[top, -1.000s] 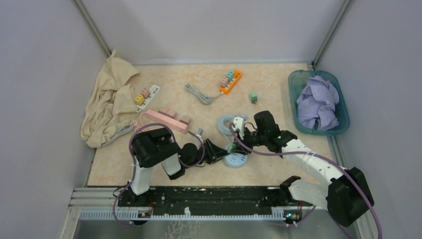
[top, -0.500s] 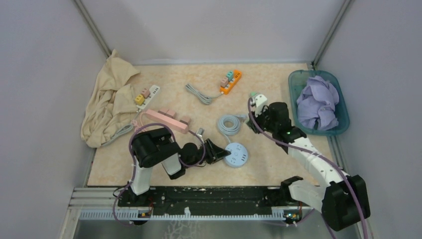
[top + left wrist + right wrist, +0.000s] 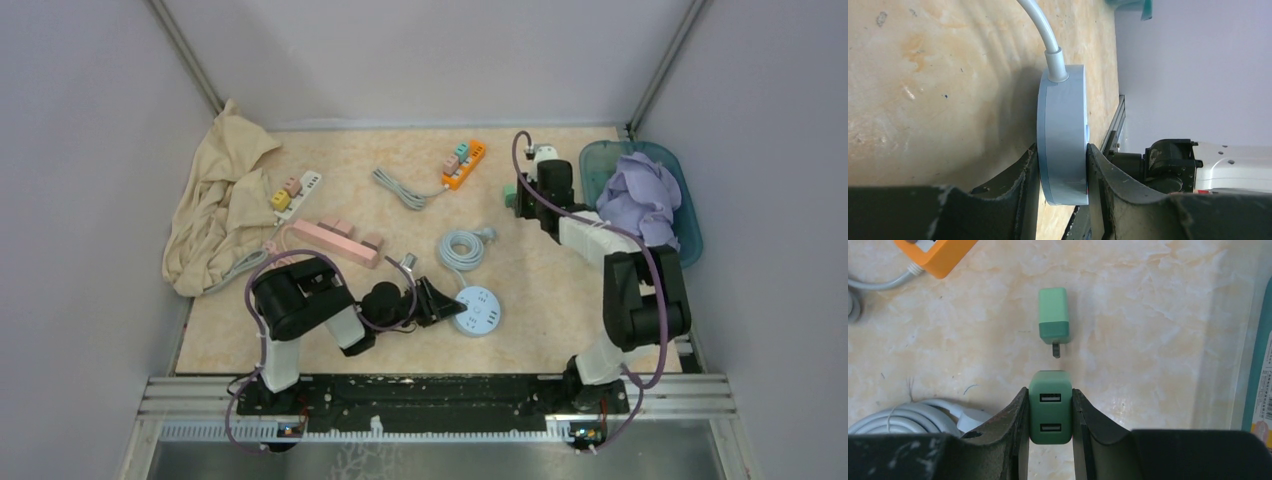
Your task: Pull the plug off the socket
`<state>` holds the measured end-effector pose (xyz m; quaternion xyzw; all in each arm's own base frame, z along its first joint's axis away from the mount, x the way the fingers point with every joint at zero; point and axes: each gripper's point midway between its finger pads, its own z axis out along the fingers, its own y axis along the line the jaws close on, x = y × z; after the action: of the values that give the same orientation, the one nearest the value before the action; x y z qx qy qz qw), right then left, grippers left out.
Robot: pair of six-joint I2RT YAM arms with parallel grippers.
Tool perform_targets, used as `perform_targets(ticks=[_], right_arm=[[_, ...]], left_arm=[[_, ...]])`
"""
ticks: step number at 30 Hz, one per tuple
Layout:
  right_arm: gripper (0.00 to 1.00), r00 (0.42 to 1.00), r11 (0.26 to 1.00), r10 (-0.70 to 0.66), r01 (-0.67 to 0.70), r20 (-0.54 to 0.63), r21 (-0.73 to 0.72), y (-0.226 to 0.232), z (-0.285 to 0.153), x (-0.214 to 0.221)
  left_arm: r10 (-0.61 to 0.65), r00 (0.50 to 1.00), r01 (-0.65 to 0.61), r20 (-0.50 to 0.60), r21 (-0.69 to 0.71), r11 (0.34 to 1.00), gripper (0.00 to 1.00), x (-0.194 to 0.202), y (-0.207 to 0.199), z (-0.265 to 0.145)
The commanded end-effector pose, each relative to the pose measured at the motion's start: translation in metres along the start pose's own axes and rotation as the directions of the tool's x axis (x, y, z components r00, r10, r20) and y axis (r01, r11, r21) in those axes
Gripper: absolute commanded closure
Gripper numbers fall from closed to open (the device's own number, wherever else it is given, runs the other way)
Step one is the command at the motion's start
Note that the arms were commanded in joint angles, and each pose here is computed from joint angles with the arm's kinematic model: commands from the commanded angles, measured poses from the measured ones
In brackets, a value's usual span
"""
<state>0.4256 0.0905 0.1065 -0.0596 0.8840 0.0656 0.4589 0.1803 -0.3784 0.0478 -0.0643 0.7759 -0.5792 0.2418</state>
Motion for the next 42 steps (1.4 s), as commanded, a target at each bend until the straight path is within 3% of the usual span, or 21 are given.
perform_targets(ticks=[1,13,21,25,28,32,36,42], right_arm=[[0.83,0.996,0.998,0.068,-0.068,0.065,0.01,-0.006,0.011,-0.031],[0.45,0.993,0.991,0.117,-0.116,0.015,-0.062,-0.002,0.016,-0.014],[0.33,0.995,0.993,0.052,-0.042,0.086,-0.113,0.005,-0.009,-0.035],[0.31,0.993,0.972,-0.013,0.039,0.115,-0.232,0.025,-0.03,-0.042],[0.28,0.991,0.877,-0.066,0.114,0.119,-0.466,0.066,-0.058,-0.038],[0.25,0.968,0.63,-0.067,0.23,0.243,-0.742,0.119,-0.117,-0.039],[0.25,0.92,0.454,-0.071,0.374,0.386,-0.808,0.139,-0.163,-0.022],[0.24,0.814,0.272,-0.125,0.577,0.567,-0.77,0.148,-0.197,0.018]], left_arm=[[0.094,0.995,-0.093,-0.022,0.02,0.995,1.0,0.0,-0.006,0.001],[0.119,0.992,-0.119,-0.047,0.02,0.993,1.0,0.004,-0.005,0.001],[0.174,0.983,-0.175,-0.062,0.002,0.985,1.0,0.003,-0.005,0.004],[0.203,0.975,-0.204,-0.087,0.008,0.979,1.0,0.006,-0.006,0.005],[0.219,0.971,-0.217,-0.1,0.026,0.976,1.0,0.008,-0.007,0.006],[0.25,0.962,-0.248,-0.112,0.033,0.968,1.0,0.007,-0.005,0.005],[0.301,0.947,-0.299,-0.114,0.036,0.954,1.0,0.006,-0.006,0.002],[0.378,0.916,-0.375,-0.135,0.052,0.926,1.0,0.007,-0.009,0.001]])
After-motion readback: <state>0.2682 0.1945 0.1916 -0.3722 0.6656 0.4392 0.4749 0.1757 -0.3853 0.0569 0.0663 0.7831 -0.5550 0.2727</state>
